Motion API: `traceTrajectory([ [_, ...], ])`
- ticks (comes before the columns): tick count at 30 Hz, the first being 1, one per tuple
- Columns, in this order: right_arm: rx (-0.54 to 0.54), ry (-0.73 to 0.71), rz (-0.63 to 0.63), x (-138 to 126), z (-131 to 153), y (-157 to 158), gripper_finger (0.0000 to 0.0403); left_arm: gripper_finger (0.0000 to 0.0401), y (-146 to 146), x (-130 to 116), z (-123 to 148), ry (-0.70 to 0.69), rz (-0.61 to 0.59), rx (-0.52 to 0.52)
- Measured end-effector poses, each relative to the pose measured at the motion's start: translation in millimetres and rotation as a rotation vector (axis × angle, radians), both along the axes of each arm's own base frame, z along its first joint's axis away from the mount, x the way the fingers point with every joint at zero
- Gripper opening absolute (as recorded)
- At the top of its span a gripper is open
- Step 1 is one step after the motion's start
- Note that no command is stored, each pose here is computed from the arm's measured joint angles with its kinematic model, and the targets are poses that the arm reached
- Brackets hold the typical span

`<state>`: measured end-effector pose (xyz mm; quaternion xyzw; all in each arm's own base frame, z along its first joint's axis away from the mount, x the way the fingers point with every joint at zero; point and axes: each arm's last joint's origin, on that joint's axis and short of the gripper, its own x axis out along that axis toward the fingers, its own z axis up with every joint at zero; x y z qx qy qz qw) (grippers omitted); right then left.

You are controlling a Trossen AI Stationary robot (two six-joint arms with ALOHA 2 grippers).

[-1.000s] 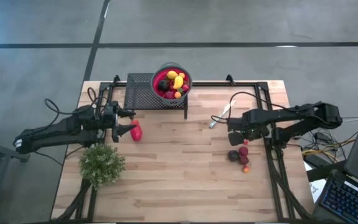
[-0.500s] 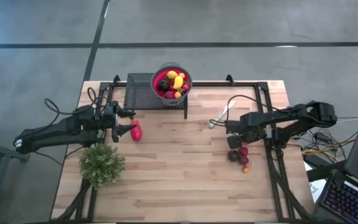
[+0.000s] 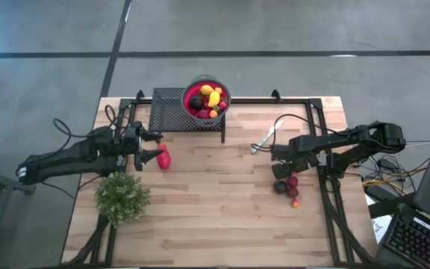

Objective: Pick & Place Fruit
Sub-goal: Put the red cherry into the red gray strainer bowl on the shelf

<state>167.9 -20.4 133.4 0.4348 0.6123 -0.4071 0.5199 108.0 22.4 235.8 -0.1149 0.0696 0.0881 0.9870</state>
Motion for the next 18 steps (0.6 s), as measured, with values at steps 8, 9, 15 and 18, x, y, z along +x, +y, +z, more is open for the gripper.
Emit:
traceTrajectory([
  [8, -0.004, -0.010, 0.015, 0.9, -0.1, -0.2, 0.0127, 0.0312, 0.0, 0.0, -0.1, 0.000, 0.001, 0.000],
  [9, -0.005, -0.010, 0.016, 0.9, -0.1, -0.3, 0.0123, 0.0312, 0.0, 0.0, -0.1, 0.000, 0.000, 0.000],
  [15, -0.009, -0.022, 0.043, 1.6, -0.5, -0.5, 0.0115, 0.0312, 0.0, 0.0, -0.1, 0.000, 0.000, 0.000],
  [18, -0.009, -0.024, 0.045, 1.8, -0.7, -0.5, 0.0123, 0.0312, 0.0, 0.0, 0.0, 0.000, 0.001, 0.000],
])
